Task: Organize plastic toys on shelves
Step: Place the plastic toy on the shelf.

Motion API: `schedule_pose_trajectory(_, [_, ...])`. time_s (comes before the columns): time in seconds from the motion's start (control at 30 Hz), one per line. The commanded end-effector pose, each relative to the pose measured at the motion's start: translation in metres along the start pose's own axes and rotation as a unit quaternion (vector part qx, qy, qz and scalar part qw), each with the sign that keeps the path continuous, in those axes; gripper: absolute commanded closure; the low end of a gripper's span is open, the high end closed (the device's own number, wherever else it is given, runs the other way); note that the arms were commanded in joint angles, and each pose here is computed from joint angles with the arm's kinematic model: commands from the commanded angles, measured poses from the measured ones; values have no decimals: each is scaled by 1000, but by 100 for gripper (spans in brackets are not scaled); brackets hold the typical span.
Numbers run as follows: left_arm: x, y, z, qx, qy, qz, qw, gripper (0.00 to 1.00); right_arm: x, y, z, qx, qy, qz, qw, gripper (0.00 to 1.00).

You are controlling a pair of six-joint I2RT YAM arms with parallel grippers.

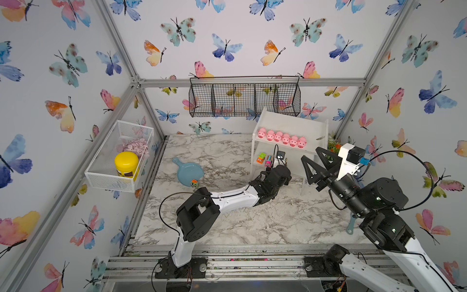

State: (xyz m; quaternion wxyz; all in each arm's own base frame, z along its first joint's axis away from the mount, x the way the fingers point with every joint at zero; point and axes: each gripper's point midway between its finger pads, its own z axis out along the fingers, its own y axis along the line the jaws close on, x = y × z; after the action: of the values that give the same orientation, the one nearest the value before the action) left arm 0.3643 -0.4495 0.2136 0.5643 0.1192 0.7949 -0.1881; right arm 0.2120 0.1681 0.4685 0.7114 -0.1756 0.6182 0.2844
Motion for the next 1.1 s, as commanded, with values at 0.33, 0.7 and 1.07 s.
schedule_pose_trajectory(0.33, [13, 23, 22, -61, 16, 21, 998, 70, 0, 0, 2, -2, -2, 5, 1000, 29])
schedule_pose_trajectory(0.7, [12, 20, 15, -41, 22, 20, 999, 55, 1, -1, 5, 1, -2, 6, 1000, 29])
schedule_pose_trajectory(1.07, [-9, 13, -8, 6, 1, 22, 1000, 39, 4, 0, 4, -1, -2, 11, 1000, 29])
